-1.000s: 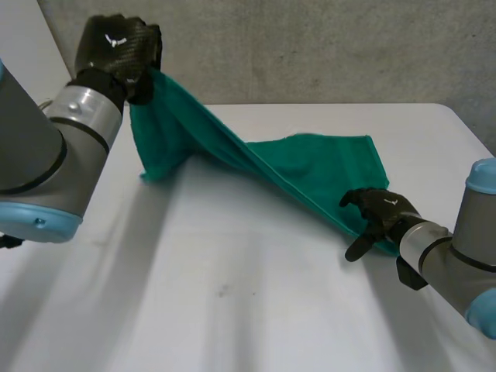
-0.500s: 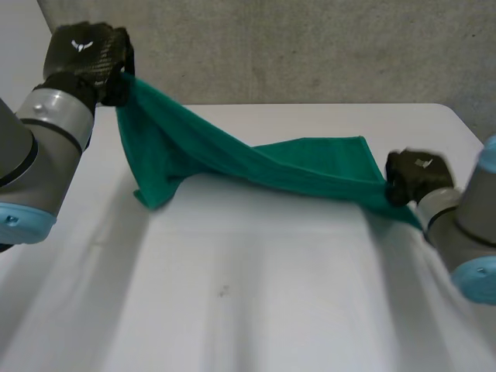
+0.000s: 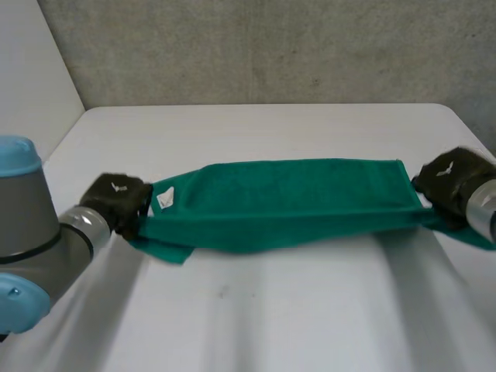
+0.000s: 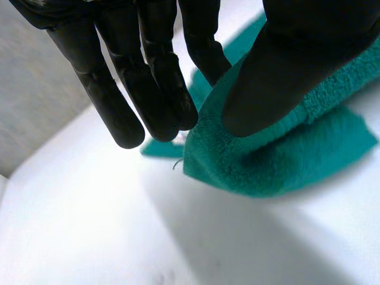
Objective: Fold the towel.
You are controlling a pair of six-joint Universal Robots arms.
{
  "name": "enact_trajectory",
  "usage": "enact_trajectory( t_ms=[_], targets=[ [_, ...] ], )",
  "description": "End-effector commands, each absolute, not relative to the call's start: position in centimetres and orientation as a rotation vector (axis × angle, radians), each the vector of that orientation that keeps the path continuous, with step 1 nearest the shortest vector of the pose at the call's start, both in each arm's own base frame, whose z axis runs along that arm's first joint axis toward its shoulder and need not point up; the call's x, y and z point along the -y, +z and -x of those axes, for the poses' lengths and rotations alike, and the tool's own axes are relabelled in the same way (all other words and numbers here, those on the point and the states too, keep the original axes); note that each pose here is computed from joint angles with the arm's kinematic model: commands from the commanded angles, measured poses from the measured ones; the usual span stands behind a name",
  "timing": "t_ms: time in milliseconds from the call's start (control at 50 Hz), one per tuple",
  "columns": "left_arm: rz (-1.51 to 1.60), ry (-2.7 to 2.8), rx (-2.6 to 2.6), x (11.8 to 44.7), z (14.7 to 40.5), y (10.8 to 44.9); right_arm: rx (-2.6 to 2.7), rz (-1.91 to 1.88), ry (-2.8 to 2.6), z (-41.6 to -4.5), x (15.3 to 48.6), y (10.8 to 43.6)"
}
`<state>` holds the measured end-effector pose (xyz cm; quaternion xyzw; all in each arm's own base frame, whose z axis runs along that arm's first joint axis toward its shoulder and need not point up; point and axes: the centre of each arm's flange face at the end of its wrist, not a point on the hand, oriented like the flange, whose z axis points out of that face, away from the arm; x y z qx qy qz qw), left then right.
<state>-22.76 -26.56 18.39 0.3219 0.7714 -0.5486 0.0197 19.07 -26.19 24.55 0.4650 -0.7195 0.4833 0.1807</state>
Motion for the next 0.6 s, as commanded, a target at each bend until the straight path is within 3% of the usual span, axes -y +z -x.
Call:
enact_trajectory(
  t_ms=[20, 80, 160, 260, 280, 300, 320, 400, 460, 500, 600],
  targets=[
    [-1.047, -1.652, -2.379, 28.9, 23.4, 15.3, 2.134, -1.426, 1.169, -19.8, 29.0, 18.4],
    [-1.026, -1.728, -2.320, 31.3, 24.2, 15.5, 2.113, -1.405, 1.199, -20.2, 30.7, 18.4],
    [-0.957, -1.935, -2.154, 35.0, 25.4, 19.0, 1.985, -1.279, 1.403, -21.0, 34.5, 22.0],
    [-0.776, -2.342, -1.735, 38.9, 26.6, 28.2, 1.694, -0.972, 1.840, -22.5, 38.1, 31.4],
    [-0.775, -2.343, -1.734, 38.9, 26.6, 28.2, 1.641, -0.907, 1.917, -22.6, 38.5, 33.2],
    [-0.676, -2.484, -1.532, 39.5, 26.6, 32.3, 1.534, -0.786, 2.065, -22.7, 39.0, 36.5],
    [-0.539, -2.621, -1.293, 39.2, 26.2, 37.2, 1.411, -0.666, 2.217, -22.8, 39.0, 39.9],
    [-0.379, -2.745, -1.031, 37.8, 25.4, 42.3, 1.182, -0.469, 2.446, -22.3, 37.6, 45.3],
    [-0.362, -2.751, -1.031, 37.4, 25.3, 42.5, 1.171, -0.469, 2.468, -22.2, 36.5, 45.3],
    [-0.398, -2.720, -1.113, 37.4, 25.2, 40.7, 1.219, -0.493, 2.447, -22.1, 36.4, 44.2],
    [-0.472, -2.619, -1.322, 37.9, 24.5, 35.1, 1.410, -0.643, 2.355, -22.6, 36.9, 38.3]
  ],
)
